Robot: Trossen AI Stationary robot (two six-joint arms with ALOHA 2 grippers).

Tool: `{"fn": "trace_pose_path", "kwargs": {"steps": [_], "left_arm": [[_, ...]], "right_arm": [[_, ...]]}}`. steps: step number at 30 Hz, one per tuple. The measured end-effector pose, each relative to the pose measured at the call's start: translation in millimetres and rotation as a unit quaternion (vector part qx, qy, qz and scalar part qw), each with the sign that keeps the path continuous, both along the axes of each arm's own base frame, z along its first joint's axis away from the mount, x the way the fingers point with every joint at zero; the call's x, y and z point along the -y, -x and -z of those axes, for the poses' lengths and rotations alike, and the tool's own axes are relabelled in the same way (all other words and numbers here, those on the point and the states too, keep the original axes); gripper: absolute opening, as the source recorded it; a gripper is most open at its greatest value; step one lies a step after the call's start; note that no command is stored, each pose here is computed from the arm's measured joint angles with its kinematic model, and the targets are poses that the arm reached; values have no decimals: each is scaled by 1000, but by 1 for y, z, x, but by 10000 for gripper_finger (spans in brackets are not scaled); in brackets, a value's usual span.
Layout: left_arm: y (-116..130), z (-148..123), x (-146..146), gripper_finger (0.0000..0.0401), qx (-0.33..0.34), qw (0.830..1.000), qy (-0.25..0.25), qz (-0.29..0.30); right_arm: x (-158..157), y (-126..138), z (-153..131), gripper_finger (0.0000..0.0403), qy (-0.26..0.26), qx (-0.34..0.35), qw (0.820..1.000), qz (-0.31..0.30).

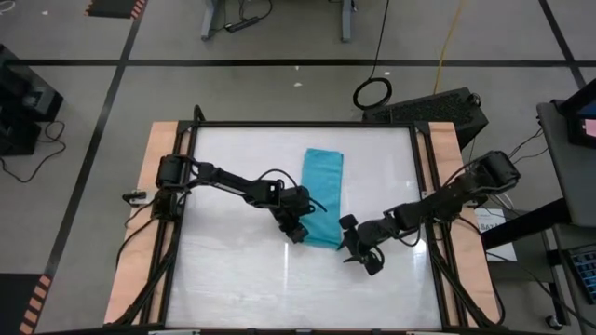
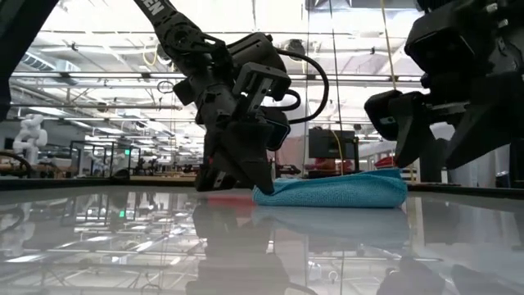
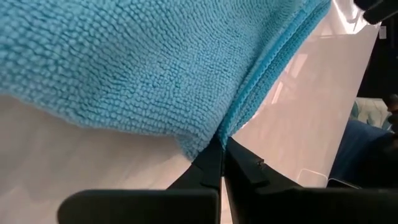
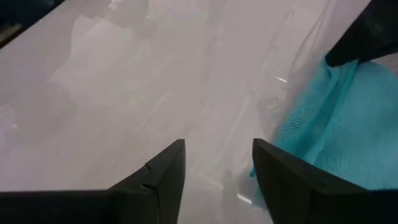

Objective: Roll towel
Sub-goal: Roll the blue towel

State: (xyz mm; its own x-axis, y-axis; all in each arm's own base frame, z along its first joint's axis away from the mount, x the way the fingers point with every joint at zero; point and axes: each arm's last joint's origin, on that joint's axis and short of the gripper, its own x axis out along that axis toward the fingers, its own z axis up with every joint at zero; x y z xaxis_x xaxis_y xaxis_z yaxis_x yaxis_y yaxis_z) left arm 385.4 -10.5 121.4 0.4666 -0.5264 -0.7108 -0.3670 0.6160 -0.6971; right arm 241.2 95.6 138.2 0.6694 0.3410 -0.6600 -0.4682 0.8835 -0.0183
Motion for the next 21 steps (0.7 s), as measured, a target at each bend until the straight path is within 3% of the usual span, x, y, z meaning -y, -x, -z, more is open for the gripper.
{"fn": "trace_pose_path", "kwargs": {"steps": [6,11,21], "left_arm": [[0,0,0,8,-1,1000,1,-2],[0,0,0,8,-2,1000,1,-2],[-1,-1,0,9,4,1000,2,2]], "right_arm": [[-4,-13,1,144,21,10,1000,-15],[4,-17,8,127,49,-5,998,30],[9,-19,24,140,31,-58,995,70]]}}
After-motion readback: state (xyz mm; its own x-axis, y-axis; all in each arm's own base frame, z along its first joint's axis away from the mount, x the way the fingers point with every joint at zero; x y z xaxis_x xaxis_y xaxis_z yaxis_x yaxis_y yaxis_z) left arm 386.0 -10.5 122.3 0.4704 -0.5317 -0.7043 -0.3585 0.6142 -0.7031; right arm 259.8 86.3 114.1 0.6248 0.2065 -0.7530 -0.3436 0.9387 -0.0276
